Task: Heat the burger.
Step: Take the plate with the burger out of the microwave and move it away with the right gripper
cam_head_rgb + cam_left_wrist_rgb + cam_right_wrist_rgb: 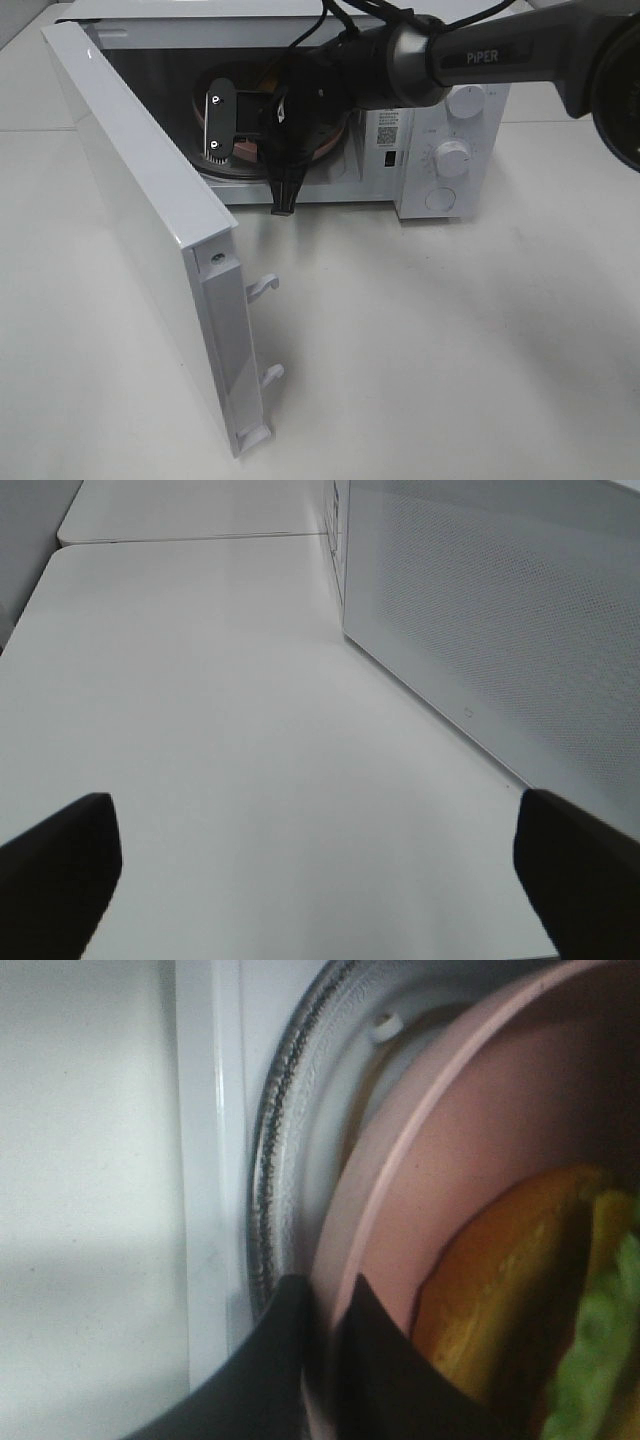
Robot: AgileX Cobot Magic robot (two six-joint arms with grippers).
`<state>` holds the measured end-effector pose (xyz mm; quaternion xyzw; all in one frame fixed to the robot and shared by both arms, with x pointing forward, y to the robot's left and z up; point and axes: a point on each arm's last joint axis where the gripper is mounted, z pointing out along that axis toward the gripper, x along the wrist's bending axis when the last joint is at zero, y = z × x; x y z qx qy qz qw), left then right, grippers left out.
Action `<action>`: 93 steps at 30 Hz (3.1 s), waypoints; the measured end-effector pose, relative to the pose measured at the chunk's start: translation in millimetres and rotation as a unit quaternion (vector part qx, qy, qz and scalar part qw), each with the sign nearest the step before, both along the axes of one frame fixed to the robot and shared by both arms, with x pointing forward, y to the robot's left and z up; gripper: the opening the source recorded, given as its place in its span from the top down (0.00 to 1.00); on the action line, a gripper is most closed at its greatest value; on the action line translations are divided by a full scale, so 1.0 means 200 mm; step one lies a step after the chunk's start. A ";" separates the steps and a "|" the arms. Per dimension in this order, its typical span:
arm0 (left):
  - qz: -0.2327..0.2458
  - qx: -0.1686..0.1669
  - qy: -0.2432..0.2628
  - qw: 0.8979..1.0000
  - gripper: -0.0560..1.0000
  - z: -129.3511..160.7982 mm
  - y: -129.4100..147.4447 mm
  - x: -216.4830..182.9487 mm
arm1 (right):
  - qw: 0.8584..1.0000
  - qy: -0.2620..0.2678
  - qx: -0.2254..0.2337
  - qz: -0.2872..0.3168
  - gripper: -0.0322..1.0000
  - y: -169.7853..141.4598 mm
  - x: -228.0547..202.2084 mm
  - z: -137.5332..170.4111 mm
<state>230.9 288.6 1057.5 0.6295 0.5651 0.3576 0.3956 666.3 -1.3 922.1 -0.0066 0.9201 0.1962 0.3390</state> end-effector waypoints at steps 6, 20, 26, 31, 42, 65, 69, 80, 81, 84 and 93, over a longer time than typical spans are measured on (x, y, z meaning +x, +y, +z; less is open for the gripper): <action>0.000 0.000 0.000 1.000 0.01 0.00 0.00 0.00 | 1.000 0.023 0.010 -0.019 0.93 -0.02 -0.01 0.04; 0.000 0.000 0.000 1.000 0.01 0.00 0.00 0.00 | 0.998 0.056 0.010 -0.012 0.93 -0.03 -0.05 0.13; 0.000 0.000 0.000 1.000 0.01 0.00 0.00 0.00 | 0.998 0.065 -0.021 0.016 0.93 -0.04 -0.08 0.17; 0.000 0.000 0.000 1.000 0.01 0.00 0.00 0.00 | 0.995 0.084 -0.045 0.034 0.93 -0.05 -0.10 0.15; 0.000 0.000 0.000 1.000 0.01 0.00 0.00 0.00 | 0.990 0.079 -0.083 0.077 0.93 -0.08 -0.14 0.25; 0.000 0.000 0.000 1.000 0.01 0.00 0.00 0.00 | 0.970 0.038 -0.165 0.174 0.93 -0.30 -0.44 0.20; 0.000 0.000 0.000 1.000 0.01 0.00 0.00 0.00 | 0.968 0.028 -0.171 0.185 0.93 -0.34 -0.50 0.21; 0.000 0.000 0.000 1.000 0.01 0.00 0.00 0.00 | 0.967 0.020 -0.170 0.189 0.93 -0.46 -0.68 0.20; 0.000 0.000 0.000 1.000 0.01 0.00 0.00 0.00 | 0.967 0.020 -0.170 0.189 0.93 -0.46 -0.68 0.20; 0.000 0.000 0.000 1.000 0.01 0.00 0.00 0.00 | 0.967 0.020 -0.170 0.189 0.93 -0.49 -0.73 0.20; 0.000 0.000 0.000 1.000 0.01 0.00 0.00 0.00 | 0.969 0.009 -0.164 0.184 0.93 -0.60 -0.87 0.23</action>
